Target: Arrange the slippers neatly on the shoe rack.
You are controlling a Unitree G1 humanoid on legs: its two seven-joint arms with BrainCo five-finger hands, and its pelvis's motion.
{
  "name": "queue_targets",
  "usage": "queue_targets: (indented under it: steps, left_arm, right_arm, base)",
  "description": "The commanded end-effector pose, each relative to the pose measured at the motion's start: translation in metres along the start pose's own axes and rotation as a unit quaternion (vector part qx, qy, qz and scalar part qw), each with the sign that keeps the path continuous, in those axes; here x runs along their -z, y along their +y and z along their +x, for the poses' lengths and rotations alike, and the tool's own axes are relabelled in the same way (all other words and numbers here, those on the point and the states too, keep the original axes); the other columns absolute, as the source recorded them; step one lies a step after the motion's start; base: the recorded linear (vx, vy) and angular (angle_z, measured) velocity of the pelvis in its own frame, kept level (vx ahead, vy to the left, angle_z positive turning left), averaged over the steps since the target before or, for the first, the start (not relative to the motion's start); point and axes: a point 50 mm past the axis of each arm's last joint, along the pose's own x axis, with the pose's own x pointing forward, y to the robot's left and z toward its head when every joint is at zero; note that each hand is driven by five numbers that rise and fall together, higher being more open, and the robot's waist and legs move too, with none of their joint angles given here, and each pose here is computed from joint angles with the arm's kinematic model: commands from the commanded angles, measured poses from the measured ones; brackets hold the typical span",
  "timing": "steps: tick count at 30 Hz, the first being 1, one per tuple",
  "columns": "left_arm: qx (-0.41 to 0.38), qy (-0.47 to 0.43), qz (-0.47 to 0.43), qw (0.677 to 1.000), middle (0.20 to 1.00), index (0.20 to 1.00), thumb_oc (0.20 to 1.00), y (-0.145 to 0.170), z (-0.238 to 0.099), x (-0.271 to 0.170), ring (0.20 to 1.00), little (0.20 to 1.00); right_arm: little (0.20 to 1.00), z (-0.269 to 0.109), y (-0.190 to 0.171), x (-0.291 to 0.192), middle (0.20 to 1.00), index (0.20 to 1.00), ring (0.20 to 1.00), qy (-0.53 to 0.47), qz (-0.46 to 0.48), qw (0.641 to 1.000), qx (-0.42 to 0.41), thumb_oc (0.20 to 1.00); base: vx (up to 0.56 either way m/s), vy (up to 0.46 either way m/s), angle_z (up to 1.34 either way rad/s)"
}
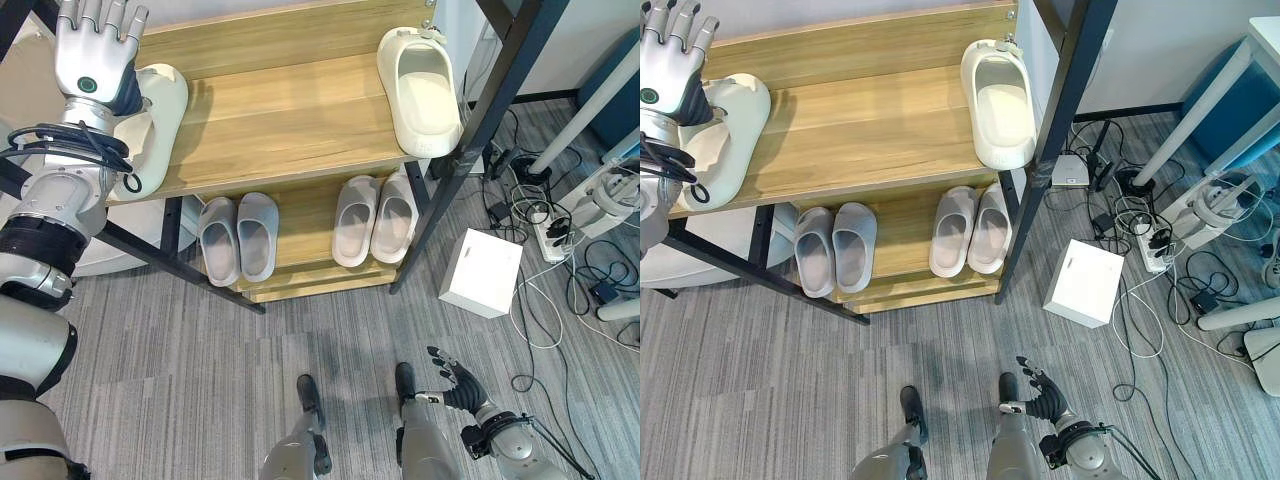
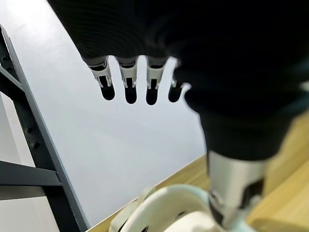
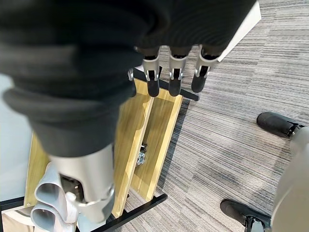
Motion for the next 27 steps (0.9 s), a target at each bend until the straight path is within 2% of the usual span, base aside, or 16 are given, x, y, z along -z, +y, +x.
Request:
queue_targets:
  steps: [1, 11, 16, 19, 27]
  left_arm:
    - [0.022, 0.073, 0.06, 0.995, 1.0, 1.0, 1.0, 0.009, 0.011, 0.043, 1.0, 1.0]
    - [0.017, 0.082, 0.041, 0.996, 1.0, 1.0, 1.0, 0.01, 0.01, 0.045, 1.0, 1.0]
    - [-0.064, 0.08, -0.02, 0.995, 1.0, 1.0, 1.0, 0.032, 0.017, 0.035, 1.0, 1.0]
    - [-0.099, 0.081, -0.045, 0.991, 1.0, 1.0, 1.0, 0.038, 0.01, 0.034, 1.0, 1.0]
    - [-0.076, 0.095, -0.016, 0.992, 1.0, 1.0, 1.0, 0.028, -0.001, 0.046, 1.0, 1.0]
  right_arm:
    - [1.0, 0.006, -0.004, -0.022, 1.0, 1.0, 1.0, -0.059, 0.001, 0.998, 0.001, 1.0]
    - [1.0, 0.006, -0.001, -0.021, 1.0, 1.0, 1.0, -0.057, 0.008, 0.998, -0.003, 1.0]
    - [1.0, 0.008, 0.003, -0.021, 1.0, 1.0, 1.0, -0.056, 0.011, 0.998, -0.002, 1.0]
    - [1.0, 0.008, 0.003, -0.019, 1.0, 1.0, 1.0, -0.051, 0.007, 0.999, 0.0, 1.0]
    - [1.0, 0.005, 0.0, -0.015, 1.0, 1.0, 1.0, -0.042, -0.001, 0.999, 0.003, 1.0]
  base:
    - [0.0, 0.0, 0.0]
    - [0.0, 0.004, -0.01]
    - [0.0, 0.0, 0.0]
    - [0.0, 0.0, 0.0]
    - [0.01, 0.002, 0.06]
